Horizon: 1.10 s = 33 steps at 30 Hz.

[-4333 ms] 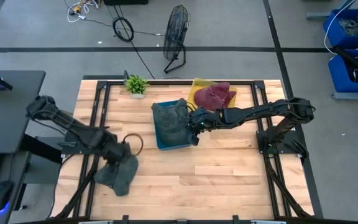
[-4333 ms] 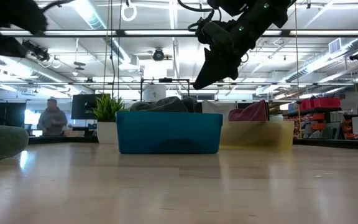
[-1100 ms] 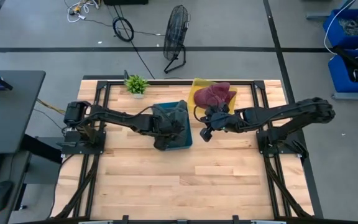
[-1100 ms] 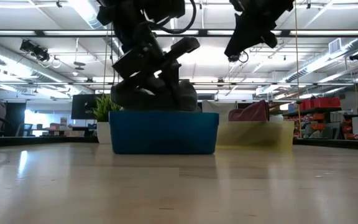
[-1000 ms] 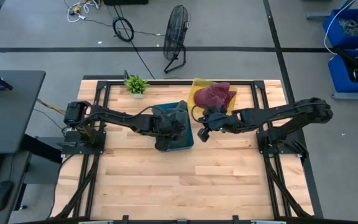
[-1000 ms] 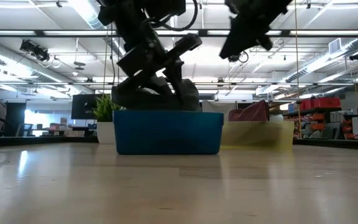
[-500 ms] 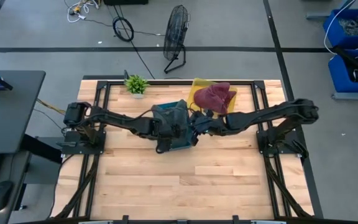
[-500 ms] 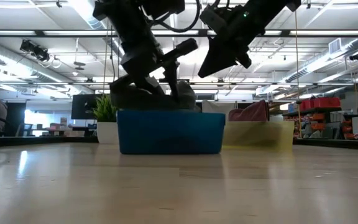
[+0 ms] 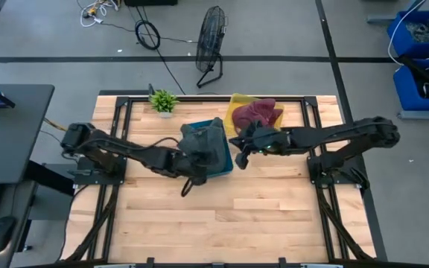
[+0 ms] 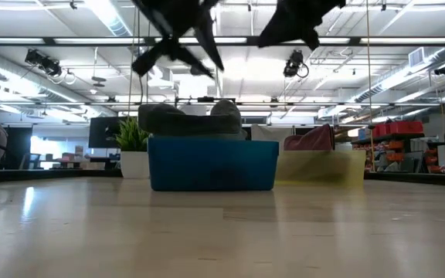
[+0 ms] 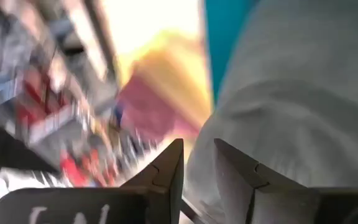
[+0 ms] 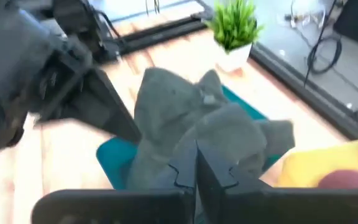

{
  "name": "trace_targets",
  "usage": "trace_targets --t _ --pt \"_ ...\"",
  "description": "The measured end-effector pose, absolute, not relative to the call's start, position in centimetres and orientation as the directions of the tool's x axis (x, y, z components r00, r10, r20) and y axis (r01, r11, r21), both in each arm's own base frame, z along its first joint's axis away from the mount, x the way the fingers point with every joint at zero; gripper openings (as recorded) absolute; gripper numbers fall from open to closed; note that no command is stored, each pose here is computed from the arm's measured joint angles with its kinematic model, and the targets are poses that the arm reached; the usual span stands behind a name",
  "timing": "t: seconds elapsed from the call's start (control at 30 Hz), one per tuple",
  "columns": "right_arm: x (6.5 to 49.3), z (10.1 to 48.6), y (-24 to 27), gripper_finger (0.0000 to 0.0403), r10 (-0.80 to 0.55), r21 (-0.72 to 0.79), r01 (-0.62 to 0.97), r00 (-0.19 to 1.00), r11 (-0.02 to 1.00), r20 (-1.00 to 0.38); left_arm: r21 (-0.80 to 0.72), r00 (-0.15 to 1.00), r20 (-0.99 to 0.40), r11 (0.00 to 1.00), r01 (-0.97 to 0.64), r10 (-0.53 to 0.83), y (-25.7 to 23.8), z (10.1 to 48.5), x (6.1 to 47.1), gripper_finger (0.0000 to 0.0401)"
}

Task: Pick & Place hat
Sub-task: Put the black cap into the blue bin

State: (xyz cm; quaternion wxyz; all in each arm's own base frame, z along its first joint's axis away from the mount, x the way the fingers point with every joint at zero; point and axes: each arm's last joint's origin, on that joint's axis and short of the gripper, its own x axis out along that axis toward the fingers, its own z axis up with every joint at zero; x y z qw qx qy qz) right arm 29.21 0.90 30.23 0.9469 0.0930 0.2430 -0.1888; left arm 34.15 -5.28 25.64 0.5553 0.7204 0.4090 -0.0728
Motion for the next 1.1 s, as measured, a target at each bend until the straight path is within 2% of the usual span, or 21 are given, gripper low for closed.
trace_targets --t 0.1,0.2,0.27,0.33,0.4,0.57,0.73,0.9,1.1 --pt "28.3 31.3 0.9 0.0009 -0.309 0.08 0.388 0.828 0.918 -0.468 0.81 0.618 -0.533 0.14 0.569 0.578 -4.7 27.4 32.4 0.0088" --pt "28.0 31.4 1.0 0.0009 -0.308 0.07 0.386 0.822 0.92 -0.48 0.79 0.552 -0.608 0.367 0.491 0.57 -3.7 28.6 29.8 0.0088" --pt "27.9 31.0 1.1 0.0009 -0.305 0.06 0.386 0.806 0.921 -0.507 0.721 0.543 -0.685 0.557 0.412 0.485 -3.3 29.2 28.4 0.0087" --pt "28.2 30.4 1.3 0.0009 -0.299 0.047 0.381 0.792 0.924 -0.532 0.572 0.54 -0.77 0.741 0.351 0.339 -2.9 29.7 27.3 0.0087" --pt "28.6 29.5 1.4 0.0009 -0.3 0.024 0.38 0.765 0.925 -0.569 0.432 0.549 -0.808 0.847 0.309 0.211 -2.9 30.0 26.9 0.0087" --pt "32.2 27.6 1.5 0.0009 -0.301 0.025 0.359 0.817 0.933 -0.492 0.379 0.571 -0.804 0.883 0.278 0.166 -3.0 29.8 27.5 0.0087" --pt "35.0 24.5 -0.4 0.0009 -0.337 -0.075 0.348 0.798 0.935 -0.5 0.327 0.471 -0.864 0.911 0.25 0.18 -3.0 27.4 28.8 0.0087" --pt "35.9 22.3 -3.7 0.0009 -0.379 -0.077 0.405 0.75 0.911 -0.542 0.317 0.347 -0.91 0.92 0.233 0.226 -2.2 24.5 30.2 0.0087" --pt "35.7 20.0 -6.3 0.0009 -0.411 -0.065 0.484 0.656 0.873 -0.632 0.375 0.227 -0.912 0.918 0.131 0.34 1.4 22.2 31.1 0.0087"
